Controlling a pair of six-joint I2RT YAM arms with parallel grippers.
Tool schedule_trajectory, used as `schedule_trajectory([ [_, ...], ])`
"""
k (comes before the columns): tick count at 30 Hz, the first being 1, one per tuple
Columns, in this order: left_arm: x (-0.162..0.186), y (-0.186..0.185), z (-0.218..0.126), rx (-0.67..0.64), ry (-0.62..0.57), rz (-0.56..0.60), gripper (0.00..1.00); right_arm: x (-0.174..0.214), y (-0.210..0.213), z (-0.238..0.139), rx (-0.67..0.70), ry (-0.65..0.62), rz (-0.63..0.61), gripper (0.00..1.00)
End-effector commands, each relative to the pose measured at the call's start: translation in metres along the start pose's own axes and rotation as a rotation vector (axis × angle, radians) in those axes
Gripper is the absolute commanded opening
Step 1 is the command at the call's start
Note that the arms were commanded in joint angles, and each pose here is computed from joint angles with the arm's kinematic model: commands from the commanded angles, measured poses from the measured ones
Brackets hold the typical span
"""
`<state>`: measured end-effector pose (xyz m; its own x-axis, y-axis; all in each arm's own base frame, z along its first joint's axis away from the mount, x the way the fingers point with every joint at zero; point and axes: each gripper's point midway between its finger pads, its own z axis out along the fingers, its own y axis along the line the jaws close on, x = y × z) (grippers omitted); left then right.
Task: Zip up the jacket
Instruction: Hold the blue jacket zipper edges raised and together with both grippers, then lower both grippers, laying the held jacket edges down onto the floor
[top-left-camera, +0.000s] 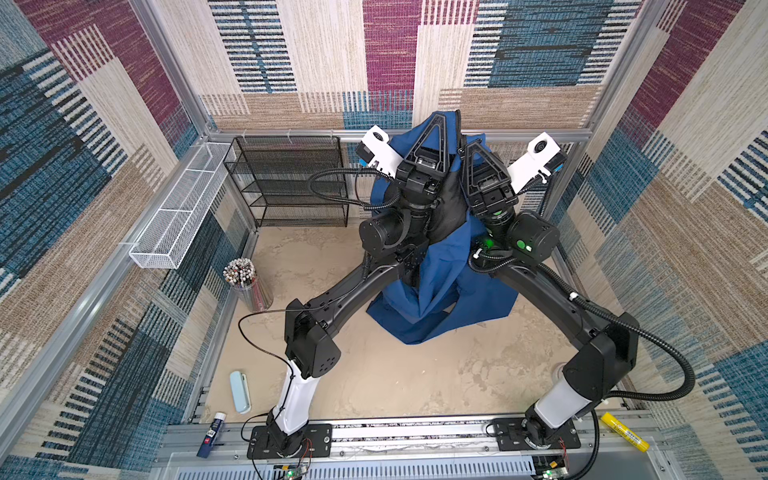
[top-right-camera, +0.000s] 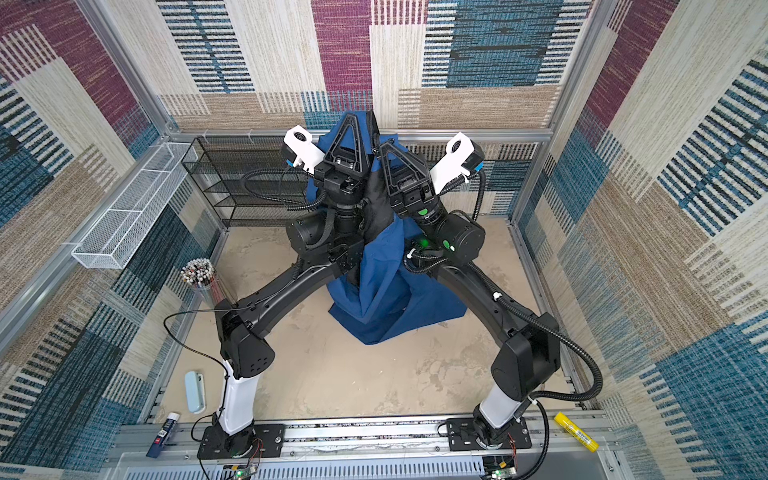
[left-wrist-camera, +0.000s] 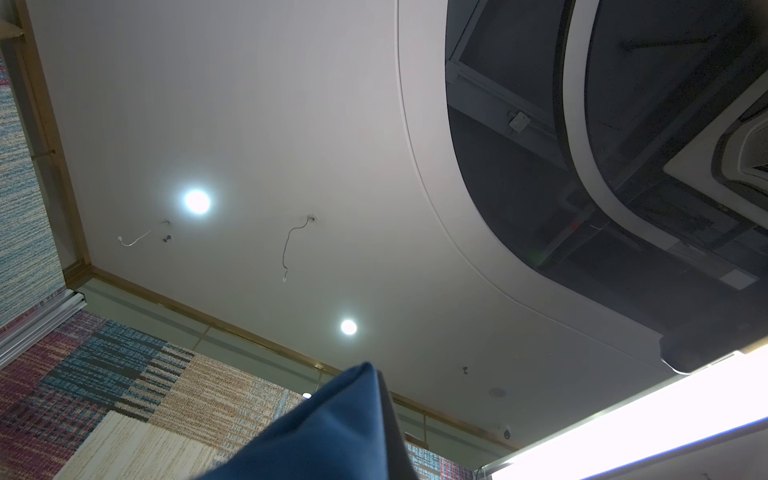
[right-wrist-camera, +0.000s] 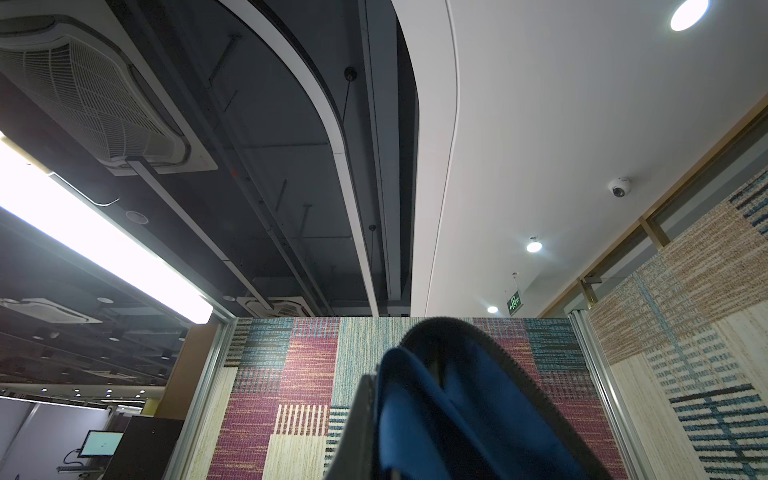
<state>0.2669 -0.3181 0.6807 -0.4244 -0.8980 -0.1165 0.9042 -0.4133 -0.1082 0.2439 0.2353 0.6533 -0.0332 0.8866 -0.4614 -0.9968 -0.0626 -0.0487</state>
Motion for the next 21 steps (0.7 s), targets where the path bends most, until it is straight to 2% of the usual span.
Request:
schedule_trajectory([
  [1,0.0022,-0.0147,0.0019,0.052,0.014,0.011,0.00,-0.0464,0.0911,-0.0196,-0.339,-0.221,-0.198,0.00],
  [12,0.0024,-0.0168,0.0013,0.044,0.024,0.028,0.00,-0.0515,0.0960,-0.0187,-0.343,-0.236,-0.213,0.00],
  [17,-0.0006,-0.0180,0.0008,0.025,0.017,0.063,0.00,-0.0464,0.0916,-0.0233,-0.314,-0.223,-0.214,0.00],
  [21,-0.0038,-0.0173,-0.0002,0.010,0.025,0.076,0.00,-0.0493,0.0912,-0.0234,-0.268,-0.205,-0.261,0.00],
])
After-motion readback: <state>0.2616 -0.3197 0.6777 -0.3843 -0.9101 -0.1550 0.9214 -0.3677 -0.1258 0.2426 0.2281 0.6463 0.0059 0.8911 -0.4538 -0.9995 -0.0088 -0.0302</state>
